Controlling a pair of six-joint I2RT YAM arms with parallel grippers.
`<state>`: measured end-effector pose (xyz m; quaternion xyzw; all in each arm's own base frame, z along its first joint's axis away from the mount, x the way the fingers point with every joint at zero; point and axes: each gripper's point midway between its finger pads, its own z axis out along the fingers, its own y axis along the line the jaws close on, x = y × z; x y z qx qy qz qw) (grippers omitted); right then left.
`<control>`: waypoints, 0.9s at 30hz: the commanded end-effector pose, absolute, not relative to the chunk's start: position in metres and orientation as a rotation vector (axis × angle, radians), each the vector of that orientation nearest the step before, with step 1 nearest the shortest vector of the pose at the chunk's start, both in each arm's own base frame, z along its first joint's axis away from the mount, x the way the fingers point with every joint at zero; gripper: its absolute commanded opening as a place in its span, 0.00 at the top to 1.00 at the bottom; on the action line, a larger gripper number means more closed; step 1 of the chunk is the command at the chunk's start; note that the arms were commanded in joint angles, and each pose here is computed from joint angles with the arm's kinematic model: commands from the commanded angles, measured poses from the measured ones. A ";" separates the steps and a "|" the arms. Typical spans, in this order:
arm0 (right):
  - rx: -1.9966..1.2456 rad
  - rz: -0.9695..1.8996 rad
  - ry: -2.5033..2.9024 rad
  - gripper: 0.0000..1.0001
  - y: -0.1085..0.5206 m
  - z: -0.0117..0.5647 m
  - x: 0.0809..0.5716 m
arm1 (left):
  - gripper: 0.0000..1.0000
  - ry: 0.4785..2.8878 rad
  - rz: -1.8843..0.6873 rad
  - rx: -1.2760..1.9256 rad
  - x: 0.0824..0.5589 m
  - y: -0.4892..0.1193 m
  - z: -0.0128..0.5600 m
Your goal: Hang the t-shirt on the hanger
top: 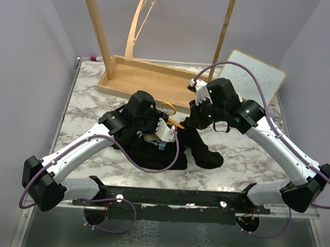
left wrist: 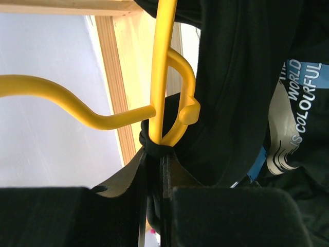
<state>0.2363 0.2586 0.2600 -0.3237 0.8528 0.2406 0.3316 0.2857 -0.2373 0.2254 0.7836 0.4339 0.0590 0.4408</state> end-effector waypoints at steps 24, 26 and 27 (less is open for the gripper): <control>-0.840 0.586 2.073 0.45 0.252 0.289 0.240 | 1.00 1.189 -0.091 1.825 0.276 -0.260 0.234; -0.820 0.549 2.065 0.44 0.243 0.293 0.241 | 1.00 1.197 -0.102 1.823 0.275 -0.261 0.234; -0.812 0.529 2.072 0.44 0.238 0.292 0.241 | 1.00 1.199 -0.106 1.823 0.275 -0.261 0.235</control>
